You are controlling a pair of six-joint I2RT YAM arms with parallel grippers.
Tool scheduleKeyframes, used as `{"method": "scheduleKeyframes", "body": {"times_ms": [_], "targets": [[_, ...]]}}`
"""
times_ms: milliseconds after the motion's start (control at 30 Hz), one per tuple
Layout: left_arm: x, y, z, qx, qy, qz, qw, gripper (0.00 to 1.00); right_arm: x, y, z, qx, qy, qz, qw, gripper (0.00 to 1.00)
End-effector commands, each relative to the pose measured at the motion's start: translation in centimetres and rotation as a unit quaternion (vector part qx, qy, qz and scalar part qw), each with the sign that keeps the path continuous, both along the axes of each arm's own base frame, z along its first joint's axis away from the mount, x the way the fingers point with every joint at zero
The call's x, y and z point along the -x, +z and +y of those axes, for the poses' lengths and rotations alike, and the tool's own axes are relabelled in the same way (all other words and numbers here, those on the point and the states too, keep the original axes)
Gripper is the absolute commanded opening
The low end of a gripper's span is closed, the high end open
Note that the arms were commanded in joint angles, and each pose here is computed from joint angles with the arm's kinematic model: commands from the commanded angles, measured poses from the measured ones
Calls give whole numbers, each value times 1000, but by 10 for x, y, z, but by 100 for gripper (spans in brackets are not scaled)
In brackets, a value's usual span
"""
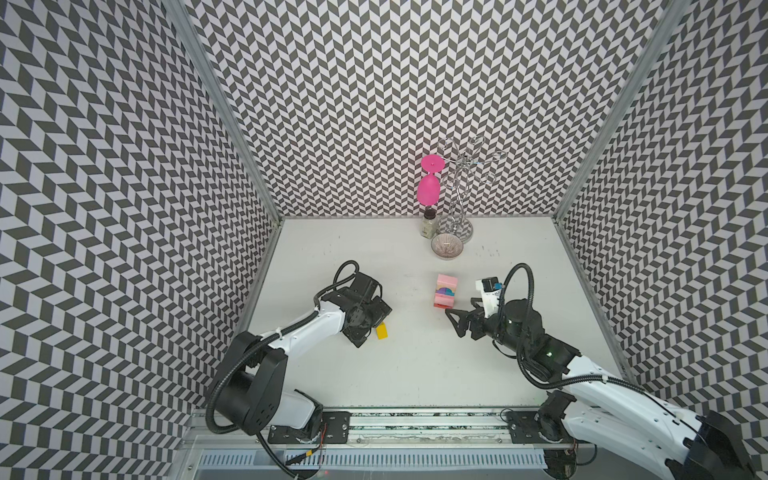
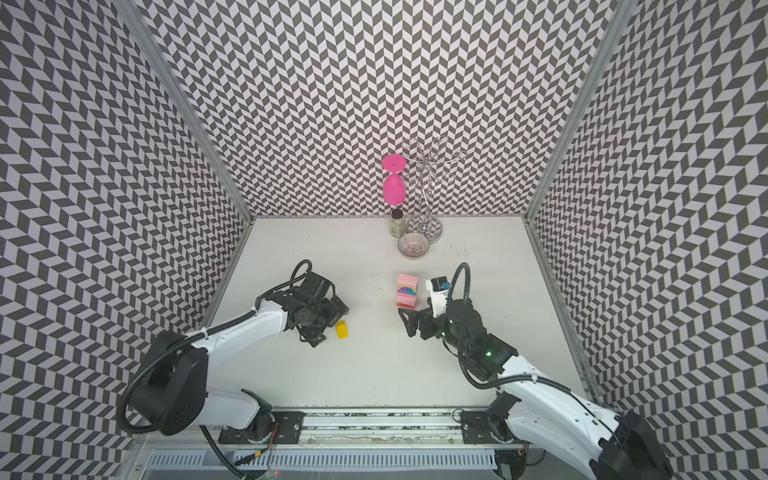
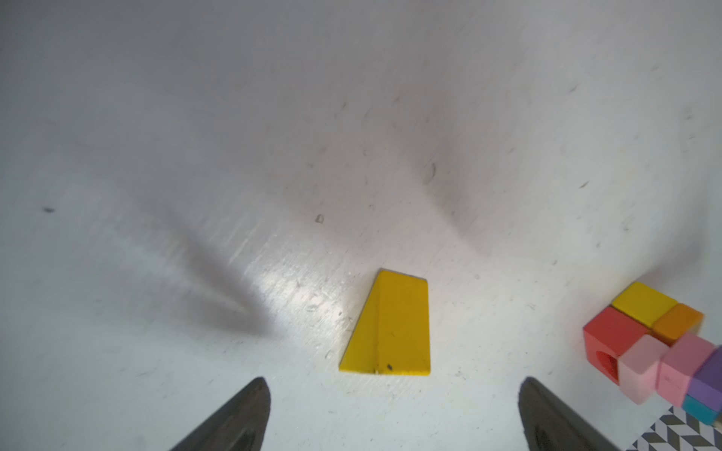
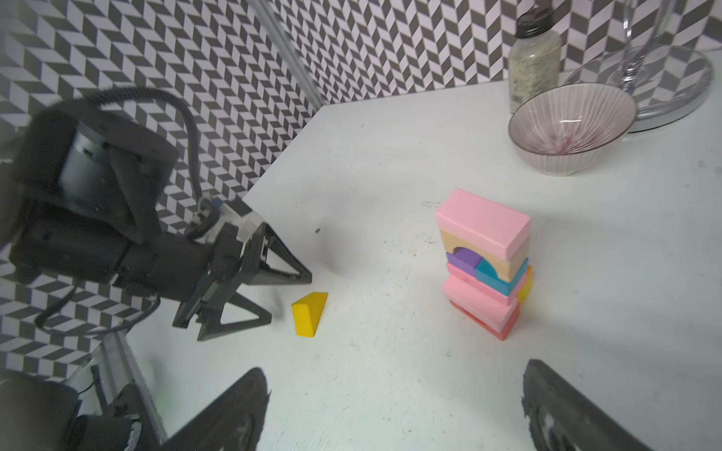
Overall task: Build the wood block tower
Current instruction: 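Set the yellow block down with the left gripper while the right gripper approaches, then close the right gripper on the yellow block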
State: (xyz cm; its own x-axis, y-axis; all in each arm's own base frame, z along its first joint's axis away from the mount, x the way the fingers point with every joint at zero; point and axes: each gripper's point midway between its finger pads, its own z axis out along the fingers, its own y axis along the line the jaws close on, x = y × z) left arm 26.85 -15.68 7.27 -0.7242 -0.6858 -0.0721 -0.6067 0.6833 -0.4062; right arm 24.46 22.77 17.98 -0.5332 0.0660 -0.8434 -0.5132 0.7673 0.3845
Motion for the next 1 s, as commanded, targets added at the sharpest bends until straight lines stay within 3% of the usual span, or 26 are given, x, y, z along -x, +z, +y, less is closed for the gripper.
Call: {"method": "scheduleKeyframes", "body": {"times_ms": [0,200,300,467,600,767,967], "targets": [[-14,43,40,-78,25,-69,994,100,-3,23,21,-17,-15,-30,999,100],[-29,87,93,-142,62,-226,962,99,13,10,82,13,1,-20,1000,100],[-24,88,96,-105,61,-297,947,97,14,-14,120,62,17,4,998,94],[-14,93,99,-48,80,-410,907,99,2,-59,172,146,37,38,988,77],[-8,102,110,-52,100,-440,891,100,-15,-82,185,183,13,39,982,76],[-7,111,113,-55,101,-442,890,100,-27,-119,204,240,8,56,969,65],[-7,112,113,-56,102,-444,889,100,-32,-135,218,248,13,65,967,58]]}}
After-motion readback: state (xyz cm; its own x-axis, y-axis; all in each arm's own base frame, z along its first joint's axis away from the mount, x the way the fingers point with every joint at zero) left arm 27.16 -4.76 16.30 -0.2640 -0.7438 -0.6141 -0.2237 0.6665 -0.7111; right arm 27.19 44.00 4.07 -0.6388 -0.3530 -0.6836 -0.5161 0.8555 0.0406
